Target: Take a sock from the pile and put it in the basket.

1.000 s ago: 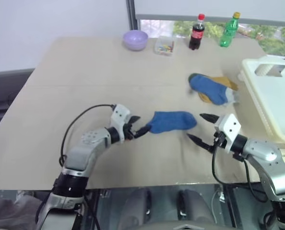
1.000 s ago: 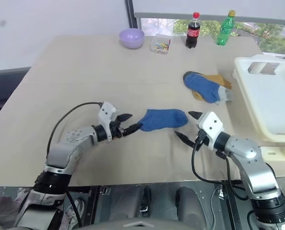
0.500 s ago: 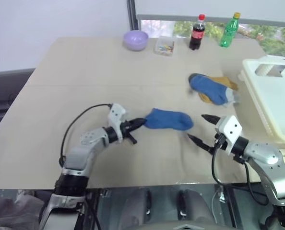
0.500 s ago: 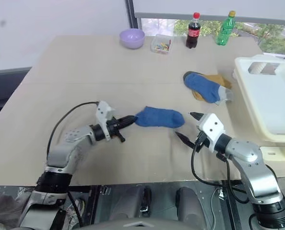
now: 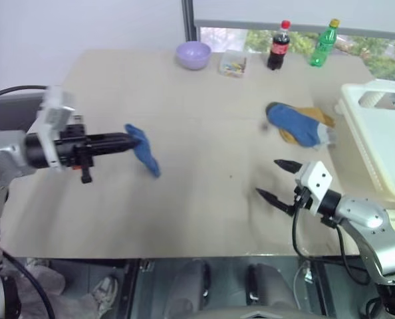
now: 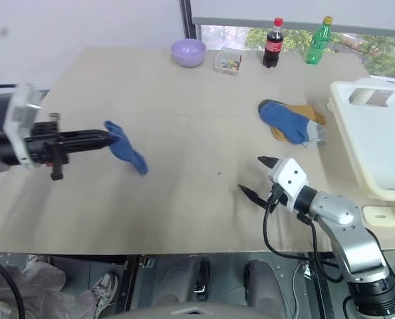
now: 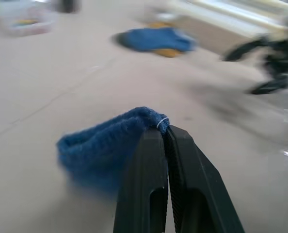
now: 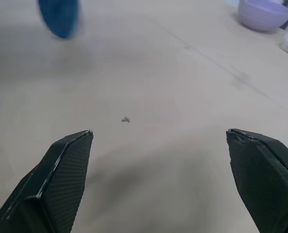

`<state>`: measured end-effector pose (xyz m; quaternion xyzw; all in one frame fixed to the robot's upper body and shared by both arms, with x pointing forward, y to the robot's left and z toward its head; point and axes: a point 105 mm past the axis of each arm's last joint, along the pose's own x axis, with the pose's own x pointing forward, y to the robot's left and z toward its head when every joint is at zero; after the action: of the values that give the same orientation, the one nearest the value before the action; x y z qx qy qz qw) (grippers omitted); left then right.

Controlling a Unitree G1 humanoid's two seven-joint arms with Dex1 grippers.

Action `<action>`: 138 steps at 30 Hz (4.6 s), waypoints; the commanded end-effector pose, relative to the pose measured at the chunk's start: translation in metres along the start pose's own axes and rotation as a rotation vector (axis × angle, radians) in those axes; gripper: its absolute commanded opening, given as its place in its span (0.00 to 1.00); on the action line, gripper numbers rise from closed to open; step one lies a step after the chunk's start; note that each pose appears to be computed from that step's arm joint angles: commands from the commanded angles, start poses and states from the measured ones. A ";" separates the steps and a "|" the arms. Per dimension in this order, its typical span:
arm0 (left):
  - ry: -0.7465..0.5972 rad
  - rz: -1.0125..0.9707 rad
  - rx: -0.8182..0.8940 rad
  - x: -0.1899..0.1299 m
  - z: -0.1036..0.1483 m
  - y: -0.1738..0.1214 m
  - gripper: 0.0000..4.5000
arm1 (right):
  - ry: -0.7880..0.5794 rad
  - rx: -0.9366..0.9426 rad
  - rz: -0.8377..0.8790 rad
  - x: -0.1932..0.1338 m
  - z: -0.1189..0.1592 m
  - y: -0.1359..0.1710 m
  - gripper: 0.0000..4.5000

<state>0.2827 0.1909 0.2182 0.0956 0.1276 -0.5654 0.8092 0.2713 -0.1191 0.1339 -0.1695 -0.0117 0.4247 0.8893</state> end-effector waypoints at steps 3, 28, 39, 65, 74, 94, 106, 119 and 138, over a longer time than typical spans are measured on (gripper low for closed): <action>0.068 -0.042 -0.044 0.097 -0.044 0.000 0.22 | 0.009 0.017 0.004 -0.003 0.011 0.006 1.00; 0.120 0.422 -0.145 0.022 -0.119 -0.004 0.31 | 0.190 0.166 0.149 0.103 -0.029 0.039 0.48; 0.052 0.338 -0.085 0.046 -0.099 -0.020 0.00 | 0.193 0.099 0.188 0.064 -0.024 0.033 0.01; -0.029 0.209 -0.010 0.068 -0.079 -0.020 0.53 | 0.143 0.170 0.104 0.028 -0.007 0.010 0.70; -0.158 0.279 -0.001 0.034 -0.052 -0.020 0.73 | 0.160 -0.022 -0.220 0.049 -0.008 -0.083 0.70; -0.201 0.390 0.028 0.023 -0.047 -0.035 0.74 | 0.264 -0.140 -0.594 0.120 -0.031 -0.161 0.61; -0.209 0.423 0.021 0.021 -0.048 -0.033 0.74 | 0.165 -0.135 -0.594 0.126 -0.013 -0.161 0.02; -0.208 0.453 0.030 0.025 -0.050 -0.023 0.74 | 0.032 -0.116 -0.284 0.158 0.006 -0.105 0.02; -0.197 0.465 0.024 0.025 -0.053 -0.026 0.74 | 0.058 -0.104 -0.320 0.164 0.000 -0.101 0.45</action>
<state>0.2640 0.1783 0.1499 0.0672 0.0365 -0.3699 0.9259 0.4475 -0.0562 0.1238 -0.2231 -0.0013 0.2798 0.9338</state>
